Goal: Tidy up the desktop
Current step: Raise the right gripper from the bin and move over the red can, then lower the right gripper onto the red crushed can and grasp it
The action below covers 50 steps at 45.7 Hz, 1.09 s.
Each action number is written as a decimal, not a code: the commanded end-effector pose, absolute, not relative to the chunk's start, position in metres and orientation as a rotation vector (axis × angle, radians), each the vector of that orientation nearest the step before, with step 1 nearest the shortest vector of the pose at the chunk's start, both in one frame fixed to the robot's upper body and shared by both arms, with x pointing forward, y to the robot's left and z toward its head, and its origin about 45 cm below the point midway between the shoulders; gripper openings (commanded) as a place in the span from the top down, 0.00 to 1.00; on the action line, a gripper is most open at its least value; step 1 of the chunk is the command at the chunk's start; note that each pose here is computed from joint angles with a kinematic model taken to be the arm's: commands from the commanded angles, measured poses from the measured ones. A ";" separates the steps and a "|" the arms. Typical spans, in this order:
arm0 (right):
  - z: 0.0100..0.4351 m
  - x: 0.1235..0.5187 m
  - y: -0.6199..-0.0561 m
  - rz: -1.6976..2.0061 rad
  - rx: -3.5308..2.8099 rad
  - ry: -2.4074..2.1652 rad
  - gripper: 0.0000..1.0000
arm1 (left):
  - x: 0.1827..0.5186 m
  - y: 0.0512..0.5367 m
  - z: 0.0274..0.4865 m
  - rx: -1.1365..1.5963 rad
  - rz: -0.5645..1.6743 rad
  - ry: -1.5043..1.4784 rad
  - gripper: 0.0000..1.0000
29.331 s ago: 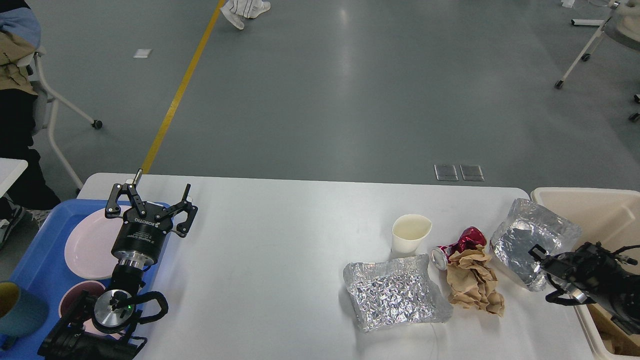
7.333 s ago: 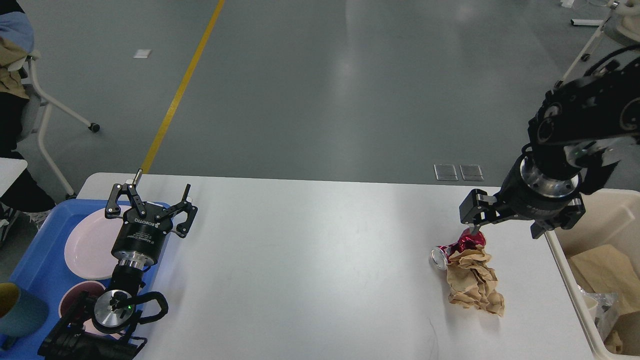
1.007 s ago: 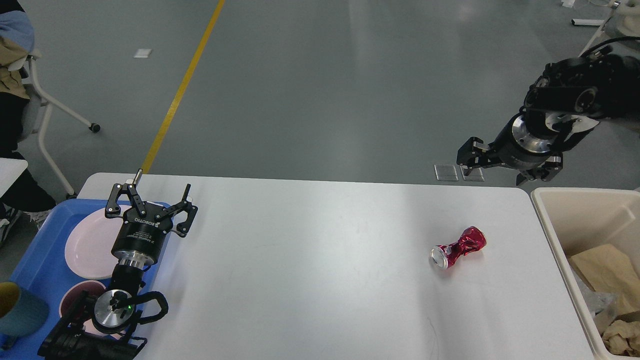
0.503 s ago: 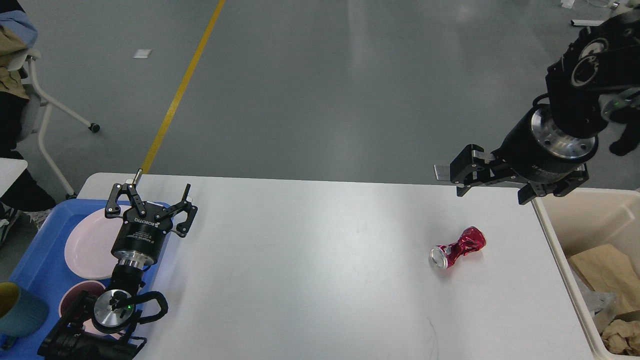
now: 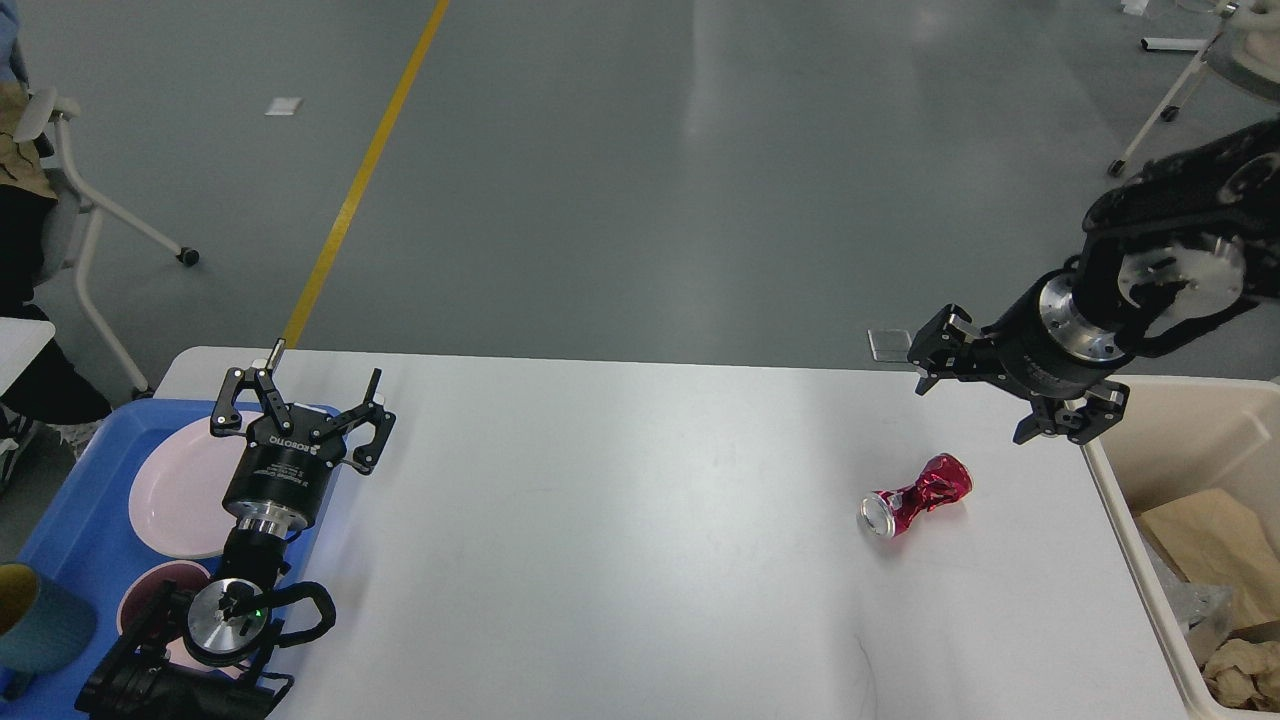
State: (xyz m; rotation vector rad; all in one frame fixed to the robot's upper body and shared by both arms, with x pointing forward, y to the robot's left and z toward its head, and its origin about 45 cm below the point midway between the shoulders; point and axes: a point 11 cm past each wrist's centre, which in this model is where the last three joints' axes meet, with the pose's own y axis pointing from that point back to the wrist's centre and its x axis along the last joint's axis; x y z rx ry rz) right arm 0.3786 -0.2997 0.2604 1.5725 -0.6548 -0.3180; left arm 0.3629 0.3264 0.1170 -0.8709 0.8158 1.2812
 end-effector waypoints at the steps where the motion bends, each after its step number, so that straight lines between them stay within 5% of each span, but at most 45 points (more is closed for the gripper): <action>1: 0.211 0.381 -0.312 -0.421 1.581 -0.718 0.05 | 0.363 0.326 0.117 -0.871 1.281 0.816 0.04; 22: 0.093 0.386 -0.323 -0.509 1.620 -0.870 0.02 | 0.363 0.326 0.117 -0.871 1.281 0.816 0.04; 50: 0.053 0.383 -0.334 -0.479 1.582 -0.989 0.03 | 0.363 0.326 0.117 -0.871 1.281 0.816 0.04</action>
